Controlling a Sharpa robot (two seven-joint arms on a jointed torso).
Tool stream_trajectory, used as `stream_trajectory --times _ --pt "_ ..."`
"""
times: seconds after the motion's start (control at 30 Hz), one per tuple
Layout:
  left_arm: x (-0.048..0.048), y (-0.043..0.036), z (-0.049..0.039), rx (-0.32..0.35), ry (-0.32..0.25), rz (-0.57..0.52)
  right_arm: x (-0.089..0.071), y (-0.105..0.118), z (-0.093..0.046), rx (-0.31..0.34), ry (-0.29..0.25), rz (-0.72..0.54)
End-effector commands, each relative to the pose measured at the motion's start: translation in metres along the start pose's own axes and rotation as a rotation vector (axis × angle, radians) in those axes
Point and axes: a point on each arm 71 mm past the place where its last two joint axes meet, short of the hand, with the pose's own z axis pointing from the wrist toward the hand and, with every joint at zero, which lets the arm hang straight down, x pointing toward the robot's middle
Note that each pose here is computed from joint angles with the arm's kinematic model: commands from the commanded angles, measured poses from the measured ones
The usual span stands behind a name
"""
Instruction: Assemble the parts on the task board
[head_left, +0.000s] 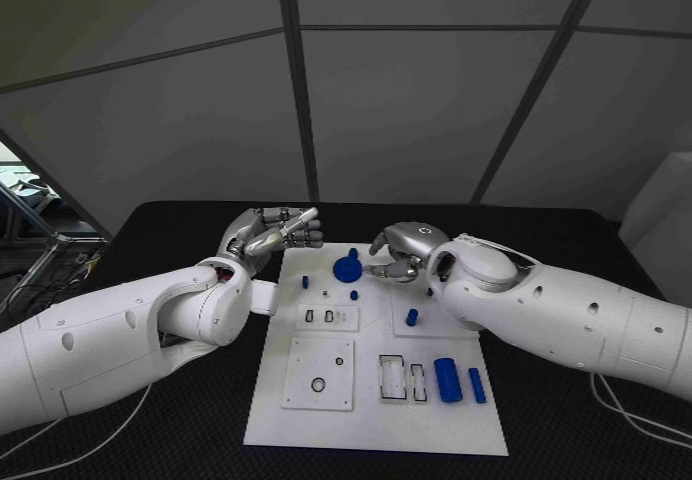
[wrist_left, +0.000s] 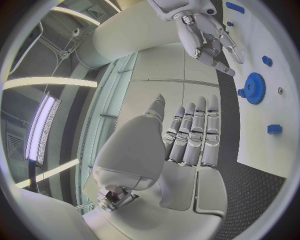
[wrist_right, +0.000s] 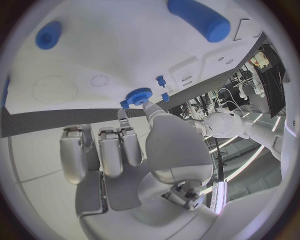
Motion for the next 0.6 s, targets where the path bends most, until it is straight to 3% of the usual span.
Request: stream_trajectory --times 0.03,0.33,0.43,0.6 --pt "-0.0005 -0.0016 0.0001 0.006 0.011 0.000 -0.015 -0.011 -0.015 -0.049 -0.125 0.153" --pt "-0.0029 -0.0009 0.0009 0.004 0.008 0.002 -0.029 -0.088 -0.066 0.007 -0.103 0.409" --pt "-0.0016 -0.0006 0.0014 0.005 0.011 0.000 -0.031 -0.110 -0.077 0.032 -0.085 0.406" --pt "0.0000 0.0000 0.0024 0.005 0.016 -0.002 -0.031 -0.136 -0.084 0.060 -0.068 0.338"
